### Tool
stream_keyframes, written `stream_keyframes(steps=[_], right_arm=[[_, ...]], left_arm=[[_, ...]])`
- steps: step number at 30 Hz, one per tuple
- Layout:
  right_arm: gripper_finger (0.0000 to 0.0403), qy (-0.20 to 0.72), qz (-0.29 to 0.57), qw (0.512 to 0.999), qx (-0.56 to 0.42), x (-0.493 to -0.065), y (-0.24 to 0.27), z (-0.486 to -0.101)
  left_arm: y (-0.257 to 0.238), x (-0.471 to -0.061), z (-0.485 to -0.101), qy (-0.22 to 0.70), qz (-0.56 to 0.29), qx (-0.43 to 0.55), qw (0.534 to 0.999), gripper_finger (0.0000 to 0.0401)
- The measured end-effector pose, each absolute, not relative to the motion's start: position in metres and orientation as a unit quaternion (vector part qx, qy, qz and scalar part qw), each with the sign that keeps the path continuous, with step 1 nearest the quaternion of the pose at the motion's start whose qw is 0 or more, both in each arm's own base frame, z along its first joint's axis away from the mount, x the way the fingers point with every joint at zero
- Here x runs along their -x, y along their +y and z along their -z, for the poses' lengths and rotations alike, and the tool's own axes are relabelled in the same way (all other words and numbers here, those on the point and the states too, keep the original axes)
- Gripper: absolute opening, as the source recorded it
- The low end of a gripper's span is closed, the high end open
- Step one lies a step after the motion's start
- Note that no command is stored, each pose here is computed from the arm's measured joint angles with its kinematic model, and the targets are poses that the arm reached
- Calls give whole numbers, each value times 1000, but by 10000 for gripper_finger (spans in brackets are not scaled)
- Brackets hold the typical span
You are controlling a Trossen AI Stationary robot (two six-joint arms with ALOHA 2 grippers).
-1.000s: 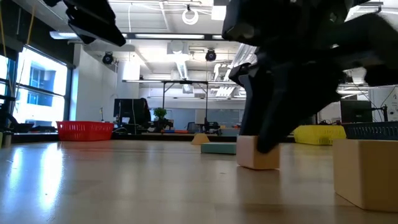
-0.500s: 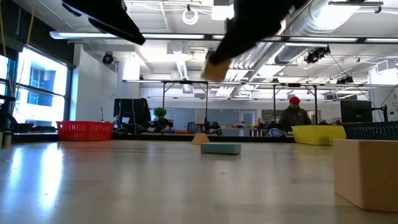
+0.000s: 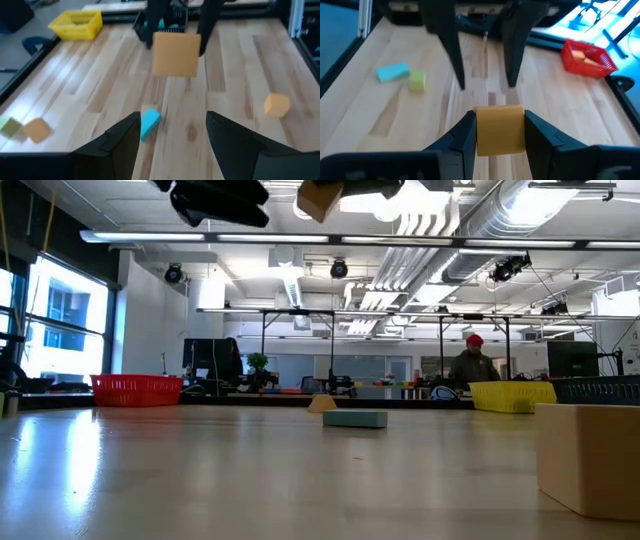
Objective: Sort & place blocks by color
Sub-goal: Put the yellow block into the red bin
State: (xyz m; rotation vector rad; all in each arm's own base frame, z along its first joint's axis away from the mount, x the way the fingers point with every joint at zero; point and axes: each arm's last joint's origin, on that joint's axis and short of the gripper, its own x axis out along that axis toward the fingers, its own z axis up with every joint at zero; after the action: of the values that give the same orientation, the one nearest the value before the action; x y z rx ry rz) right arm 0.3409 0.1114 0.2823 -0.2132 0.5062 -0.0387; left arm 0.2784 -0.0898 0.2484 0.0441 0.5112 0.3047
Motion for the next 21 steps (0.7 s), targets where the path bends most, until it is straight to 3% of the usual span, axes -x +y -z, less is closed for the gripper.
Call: stream_keyframes(steps=[11, 21], right_arm=[[107, 216, 17, 970, 108, -343, 110, -290], [108, 185, 18, 978, 96, -346, 111, -296]], left_arm=[[-90, -285, -261, 190, -156, -55, 968, 211], [-83, -288, -262, 188, -174, -65, 964, 211]])
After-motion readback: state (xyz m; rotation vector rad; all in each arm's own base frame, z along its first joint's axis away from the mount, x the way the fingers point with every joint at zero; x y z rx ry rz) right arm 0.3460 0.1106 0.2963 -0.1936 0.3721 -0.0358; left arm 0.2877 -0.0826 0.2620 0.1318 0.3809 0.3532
